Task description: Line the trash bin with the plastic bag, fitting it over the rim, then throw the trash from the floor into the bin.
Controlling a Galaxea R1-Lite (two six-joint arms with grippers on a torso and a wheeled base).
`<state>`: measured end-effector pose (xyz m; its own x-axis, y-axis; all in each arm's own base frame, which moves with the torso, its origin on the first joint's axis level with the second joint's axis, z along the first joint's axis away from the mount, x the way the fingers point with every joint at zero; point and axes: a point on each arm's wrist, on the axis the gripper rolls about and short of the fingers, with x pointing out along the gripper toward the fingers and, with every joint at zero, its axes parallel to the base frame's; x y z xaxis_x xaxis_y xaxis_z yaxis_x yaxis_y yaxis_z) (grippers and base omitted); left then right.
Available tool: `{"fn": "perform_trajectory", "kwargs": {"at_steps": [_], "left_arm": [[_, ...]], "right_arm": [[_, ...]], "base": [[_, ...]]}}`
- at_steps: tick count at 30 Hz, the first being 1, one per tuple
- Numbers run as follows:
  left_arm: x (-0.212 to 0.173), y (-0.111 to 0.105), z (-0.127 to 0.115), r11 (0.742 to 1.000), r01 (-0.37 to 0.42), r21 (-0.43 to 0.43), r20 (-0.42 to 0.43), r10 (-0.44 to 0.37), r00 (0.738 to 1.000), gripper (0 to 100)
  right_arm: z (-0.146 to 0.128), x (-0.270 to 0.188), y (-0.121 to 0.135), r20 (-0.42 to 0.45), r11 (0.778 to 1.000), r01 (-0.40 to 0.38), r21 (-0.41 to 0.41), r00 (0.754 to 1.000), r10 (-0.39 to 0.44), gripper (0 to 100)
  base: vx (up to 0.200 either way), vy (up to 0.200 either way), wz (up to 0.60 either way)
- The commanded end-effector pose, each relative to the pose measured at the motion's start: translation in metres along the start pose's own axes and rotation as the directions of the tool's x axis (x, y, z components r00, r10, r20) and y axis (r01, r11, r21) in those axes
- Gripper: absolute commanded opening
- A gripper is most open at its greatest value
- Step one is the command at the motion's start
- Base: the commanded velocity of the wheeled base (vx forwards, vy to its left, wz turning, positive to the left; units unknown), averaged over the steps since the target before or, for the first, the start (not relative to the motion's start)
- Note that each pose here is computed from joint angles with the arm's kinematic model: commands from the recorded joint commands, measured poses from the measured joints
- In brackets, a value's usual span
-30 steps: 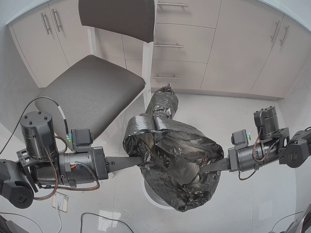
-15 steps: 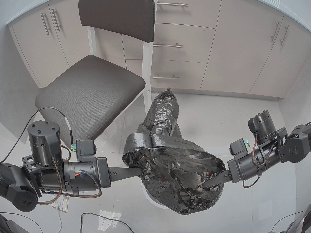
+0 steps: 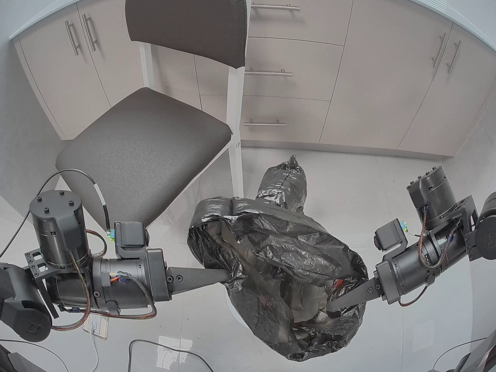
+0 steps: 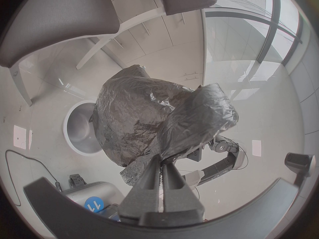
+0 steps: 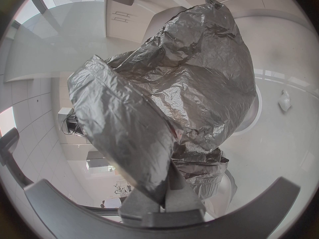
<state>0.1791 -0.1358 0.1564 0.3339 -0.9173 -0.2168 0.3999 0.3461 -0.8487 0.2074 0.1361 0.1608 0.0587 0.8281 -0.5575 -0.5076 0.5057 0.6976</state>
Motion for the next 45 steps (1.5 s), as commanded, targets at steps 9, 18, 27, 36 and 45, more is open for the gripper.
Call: {"fn": "perform_trajectory", "kwargs": {"at_steps": [9,18,27,36,45], "left_arm": [[0.015,0.031,-0.014,0.992,-0.1,-0.075,-0.089,0.093,0.992,0],[0.016,0.044,-0.018,0.985,-0.144,-0.097,-0.109,0.134,0.985,0],[0.023,0.063,-0.013,0.976,-0.179,-0.121,-0.1,0.167,0.981,0],[0.031,0.082,-0.012,0.967,-0.213,-0.137,-0.102,0.2,0.974,0],[0.038,0.101,-0.013,0.964,-0.247,-0.102,-0.115,0.235,0.965,0]], "right_arm": [[-0.008,0.03,-0.018,-0.125,1.0,-0.018,0.013,0.992,0.019,0],[-0.012,0.056,-0.042,-0.207,0.999,0.01,0.034,0.978,-0.003,0],[-0.01,0.064,-0.062,-0.225,0.997,0.034,0.063,0.974,-0.019,0],[-0.005,0.069,-0.084,-0.191,0.995,0.054,0.083,0.981,-0.037,0],[-0.003,0.075,-0.103,-0.17,0.992,0.08,0.098,0.983,-0.063,0]], "base": [[0.0,0.0,0.0],[0.0,0.0,0.0],[0.0,0.0,0.0],[0.0,0.0,0.0],[0.0,0.0,0.0]]}}
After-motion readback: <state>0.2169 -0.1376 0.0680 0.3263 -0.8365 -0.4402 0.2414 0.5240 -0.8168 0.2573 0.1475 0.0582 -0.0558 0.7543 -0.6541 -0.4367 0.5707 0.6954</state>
